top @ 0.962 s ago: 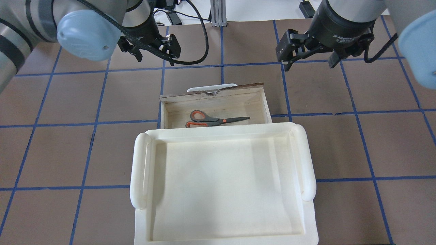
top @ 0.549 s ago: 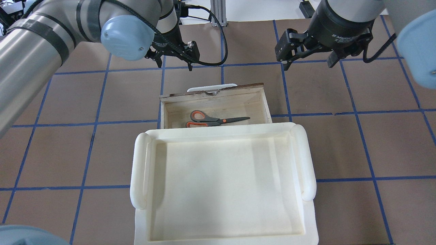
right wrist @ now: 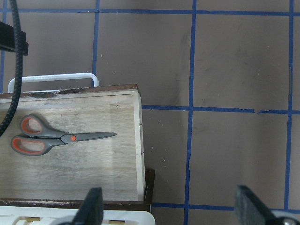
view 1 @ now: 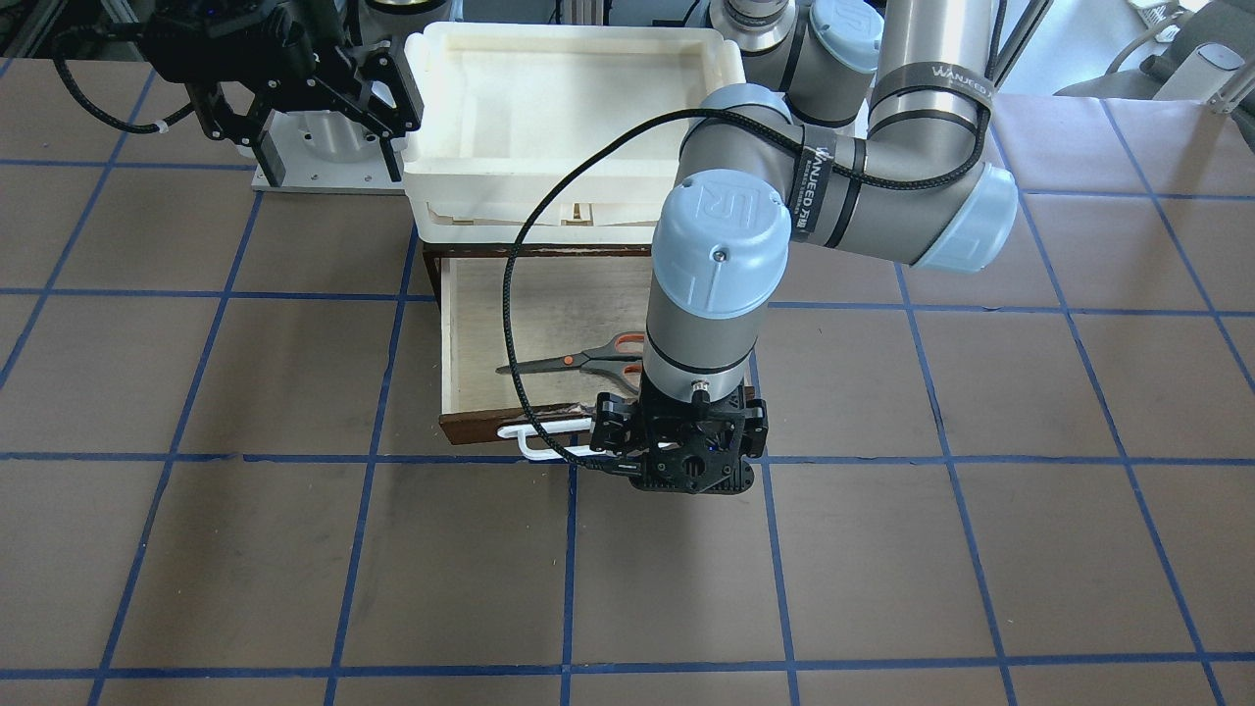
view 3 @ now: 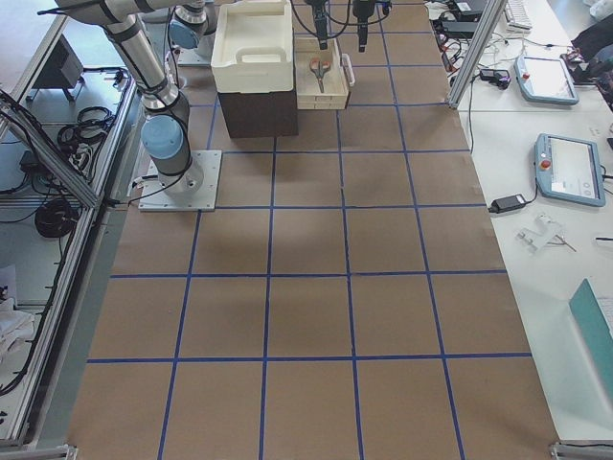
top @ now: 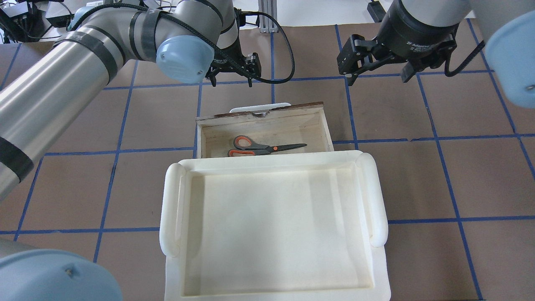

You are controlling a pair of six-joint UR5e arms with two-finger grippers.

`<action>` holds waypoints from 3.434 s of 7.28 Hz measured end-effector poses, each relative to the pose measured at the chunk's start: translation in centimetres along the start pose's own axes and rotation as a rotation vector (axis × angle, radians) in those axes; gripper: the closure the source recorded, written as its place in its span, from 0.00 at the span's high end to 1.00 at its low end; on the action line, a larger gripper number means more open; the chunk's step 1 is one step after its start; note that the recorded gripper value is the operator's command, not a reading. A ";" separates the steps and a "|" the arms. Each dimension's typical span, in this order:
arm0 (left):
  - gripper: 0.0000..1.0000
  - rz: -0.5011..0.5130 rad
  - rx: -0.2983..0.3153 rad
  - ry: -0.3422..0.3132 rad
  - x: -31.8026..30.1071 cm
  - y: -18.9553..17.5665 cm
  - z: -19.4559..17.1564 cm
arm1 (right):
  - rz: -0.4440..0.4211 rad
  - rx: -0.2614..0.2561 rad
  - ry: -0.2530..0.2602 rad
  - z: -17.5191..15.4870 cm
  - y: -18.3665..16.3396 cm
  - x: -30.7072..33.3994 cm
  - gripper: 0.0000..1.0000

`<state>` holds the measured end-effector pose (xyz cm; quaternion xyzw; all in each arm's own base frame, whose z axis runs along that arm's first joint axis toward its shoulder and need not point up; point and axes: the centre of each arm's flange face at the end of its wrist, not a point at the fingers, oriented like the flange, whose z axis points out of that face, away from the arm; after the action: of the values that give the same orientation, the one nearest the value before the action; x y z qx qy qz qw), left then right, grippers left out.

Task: Put scissors in drawer and close it
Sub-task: 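Move the left gripper over the drawer's white handle, then lower the left gripper behind the drawer front near the handle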

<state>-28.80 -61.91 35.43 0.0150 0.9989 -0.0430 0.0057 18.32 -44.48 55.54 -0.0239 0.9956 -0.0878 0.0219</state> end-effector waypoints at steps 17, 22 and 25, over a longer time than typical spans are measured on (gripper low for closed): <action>1.00 -0.023 -0.125 0.032 4.3 1.2 3.3 | 0.015 0.007 0.020 -0.3 -0.2 1.1 1.00; 1.00 -0.021 -0.174 0.037 4.5 2.0 3.4 | 0.018 0.008 0.024 -0.4 -0.1 1.2 1.00; 1.00 -0.021 -0.192 0.034 4.4 2.3 3.1 | 0.027 -0.017 0.053 -0.3 0.3 1.6 1.00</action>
<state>-33.09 -59.76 32.05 0.0048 0.9985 0.0532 -0.0104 16.72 -44.24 55.70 -0.0084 0.9968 -0.0794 -0.0036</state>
